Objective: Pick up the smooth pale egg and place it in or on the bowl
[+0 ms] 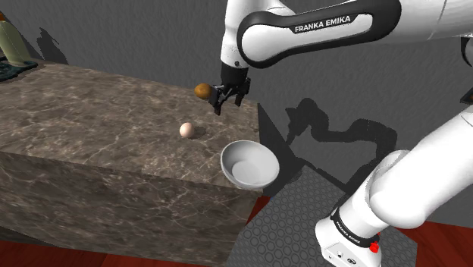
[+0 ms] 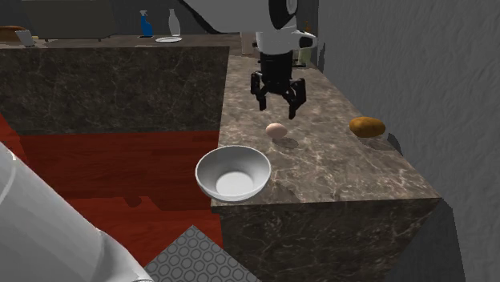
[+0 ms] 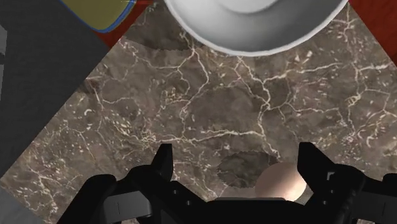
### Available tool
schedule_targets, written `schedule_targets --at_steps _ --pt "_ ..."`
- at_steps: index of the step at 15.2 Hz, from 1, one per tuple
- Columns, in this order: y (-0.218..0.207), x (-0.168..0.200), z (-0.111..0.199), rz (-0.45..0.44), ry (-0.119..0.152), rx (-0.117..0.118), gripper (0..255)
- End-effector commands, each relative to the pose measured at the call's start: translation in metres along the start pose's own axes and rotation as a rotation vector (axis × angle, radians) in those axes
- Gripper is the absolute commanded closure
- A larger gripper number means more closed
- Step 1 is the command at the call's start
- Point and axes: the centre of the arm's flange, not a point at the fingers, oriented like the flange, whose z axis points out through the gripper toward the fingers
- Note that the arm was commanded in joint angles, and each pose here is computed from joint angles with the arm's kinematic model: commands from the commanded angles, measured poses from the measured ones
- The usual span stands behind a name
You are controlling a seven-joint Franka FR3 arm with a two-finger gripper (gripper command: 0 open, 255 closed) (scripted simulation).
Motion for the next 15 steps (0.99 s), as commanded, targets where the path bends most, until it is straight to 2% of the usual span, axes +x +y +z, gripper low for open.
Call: schedule_targets --at_steps 1,13,15 --pt "-0.015 0.015 0.016 0.011 -0.003 -0.012 0" --pt "-0.096 0.125 0.110 0.068 -0.019 -0.083 0" --pt "-0.097 0.128 0.118 0.070 -0.019 -0.084 0"
